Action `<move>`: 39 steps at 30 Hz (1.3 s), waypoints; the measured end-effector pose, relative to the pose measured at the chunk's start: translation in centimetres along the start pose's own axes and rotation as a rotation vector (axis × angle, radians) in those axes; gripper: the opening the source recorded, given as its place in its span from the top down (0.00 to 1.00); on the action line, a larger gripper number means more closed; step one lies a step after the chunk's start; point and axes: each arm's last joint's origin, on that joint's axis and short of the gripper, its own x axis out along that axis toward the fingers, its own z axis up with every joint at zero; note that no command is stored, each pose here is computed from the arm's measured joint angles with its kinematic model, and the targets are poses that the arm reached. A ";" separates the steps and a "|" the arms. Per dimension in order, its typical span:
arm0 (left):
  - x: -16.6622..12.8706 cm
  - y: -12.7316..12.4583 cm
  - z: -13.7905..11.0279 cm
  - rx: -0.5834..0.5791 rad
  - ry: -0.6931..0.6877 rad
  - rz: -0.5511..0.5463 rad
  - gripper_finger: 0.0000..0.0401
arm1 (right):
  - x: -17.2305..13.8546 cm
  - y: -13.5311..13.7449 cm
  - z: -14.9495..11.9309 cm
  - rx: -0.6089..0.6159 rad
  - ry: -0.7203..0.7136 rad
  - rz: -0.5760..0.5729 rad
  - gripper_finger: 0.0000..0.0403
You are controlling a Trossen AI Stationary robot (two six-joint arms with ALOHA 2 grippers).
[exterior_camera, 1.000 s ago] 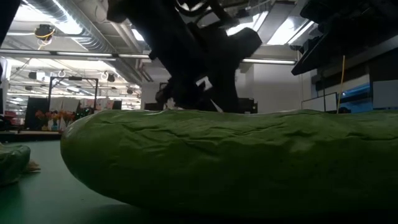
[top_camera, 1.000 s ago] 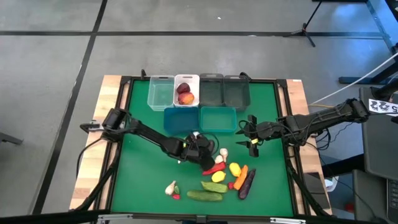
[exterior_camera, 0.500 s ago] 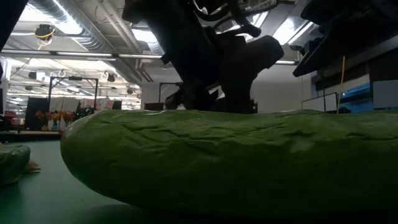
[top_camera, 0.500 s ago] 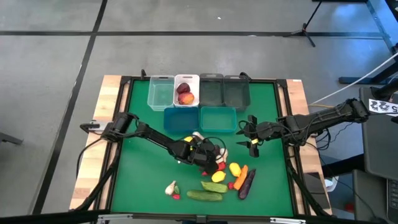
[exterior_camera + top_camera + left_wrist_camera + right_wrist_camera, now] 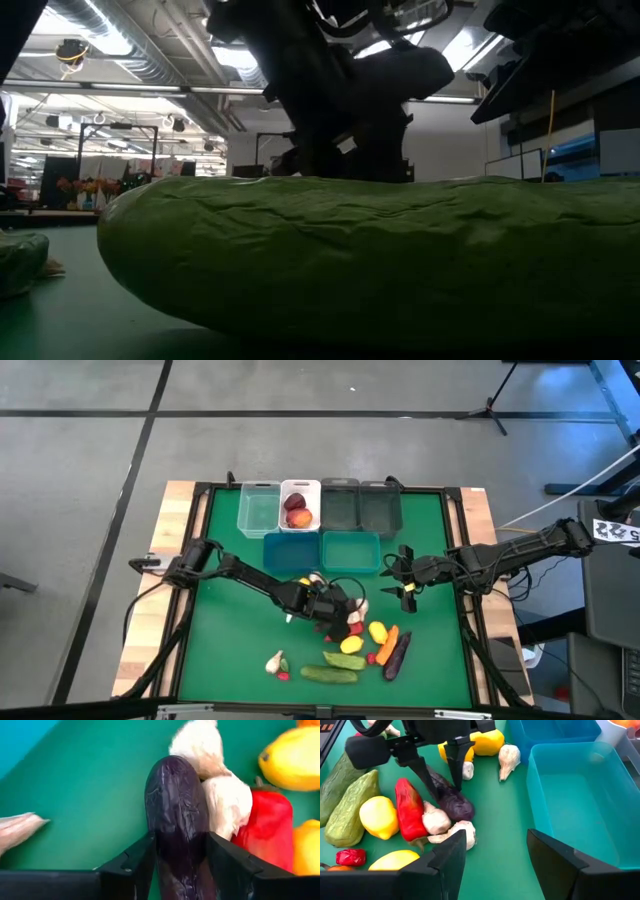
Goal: Sort produce into baskets
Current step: Put the eggplant into the dark blue bin
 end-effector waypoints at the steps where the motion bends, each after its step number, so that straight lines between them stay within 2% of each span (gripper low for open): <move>1: 0.0 0.0 0.0 0.003 0.005 -0.005 0.63 | 0.0 0.0 0.0 0.000 0.000 0.000 0.48; 7: 0.1 0.3 0.2 0.018 0.015 -0.012 0.73 | 0.0 0.0 0.0 0.000 -0.001 -0.002 0.48; 12: -0.2 0.4 0.6 0.033 0.014 -0.016 0.78 | 0.0 0.0 0.0 0.000 0.000 -0.003 0.48; 30: -1.4 0.9 1.3 0.072 0.003 0.000 0.80 | 0.0 0.0 0.0 0.000 -0.001 -0.003 0.48; 39: -5.9 1.3 3.7 0.113 -0.102 -0.017 0.87 | 0.0 0.0 0.0 -0.002 0.000 -0.003 0.48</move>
